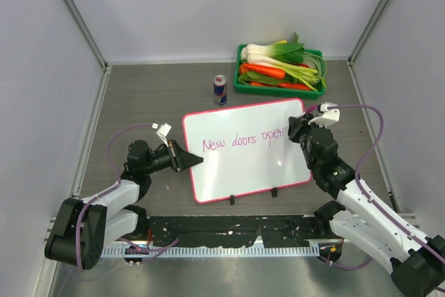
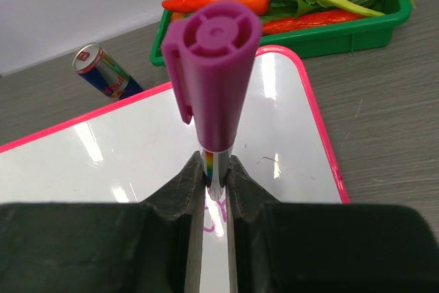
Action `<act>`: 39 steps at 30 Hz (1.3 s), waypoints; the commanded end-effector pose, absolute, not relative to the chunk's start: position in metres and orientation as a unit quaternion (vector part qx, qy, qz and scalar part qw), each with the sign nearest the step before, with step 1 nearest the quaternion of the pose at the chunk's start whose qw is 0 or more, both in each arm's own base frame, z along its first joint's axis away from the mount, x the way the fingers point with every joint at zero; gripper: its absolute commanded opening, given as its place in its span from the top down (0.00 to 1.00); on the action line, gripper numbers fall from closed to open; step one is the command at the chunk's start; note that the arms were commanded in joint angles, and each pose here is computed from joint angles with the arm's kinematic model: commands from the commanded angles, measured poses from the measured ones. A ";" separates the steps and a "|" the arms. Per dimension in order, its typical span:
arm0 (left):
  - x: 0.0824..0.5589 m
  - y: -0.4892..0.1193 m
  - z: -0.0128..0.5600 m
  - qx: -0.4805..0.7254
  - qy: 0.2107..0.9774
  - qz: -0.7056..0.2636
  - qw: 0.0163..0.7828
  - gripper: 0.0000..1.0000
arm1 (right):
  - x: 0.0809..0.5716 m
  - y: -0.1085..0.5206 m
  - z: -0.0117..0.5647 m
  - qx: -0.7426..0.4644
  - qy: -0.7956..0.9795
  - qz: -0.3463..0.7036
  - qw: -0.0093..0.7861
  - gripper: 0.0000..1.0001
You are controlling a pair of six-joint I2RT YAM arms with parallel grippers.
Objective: Write a sentence on the whiteboard
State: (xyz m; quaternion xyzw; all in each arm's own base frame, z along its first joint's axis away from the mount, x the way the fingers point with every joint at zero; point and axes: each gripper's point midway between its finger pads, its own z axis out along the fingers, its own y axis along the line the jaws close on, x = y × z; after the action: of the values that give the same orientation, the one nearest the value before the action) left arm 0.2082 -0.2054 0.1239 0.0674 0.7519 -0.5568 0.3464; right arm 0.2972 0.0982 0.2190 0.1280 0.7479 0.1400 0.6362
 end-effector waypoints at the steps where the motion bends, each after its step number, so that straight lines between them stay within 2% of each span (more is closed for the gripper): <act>1: 0.219 -0.200 0.112 0.081 0.764 -0.519 0.375 1.00 | 0.306 0.093 0.246 0.137 0.719 0.132 0.668 0.99; 39: 0.219 -0.200 0.111 0.080 0.764 -0.519 0.375 1.00 | 0.309 0.088 0.195 0.137 0.759 0.100 0.629 0.99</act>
State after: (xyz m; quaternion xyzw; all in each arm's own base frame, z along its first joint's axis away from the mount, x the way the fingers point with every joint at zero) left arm 0.2081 -0.2054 0.1238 0.0674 0.7520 -0.5568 0.3463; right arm 0.3108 0.0913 0.1968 0.1253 0.7631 0.0964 0.6266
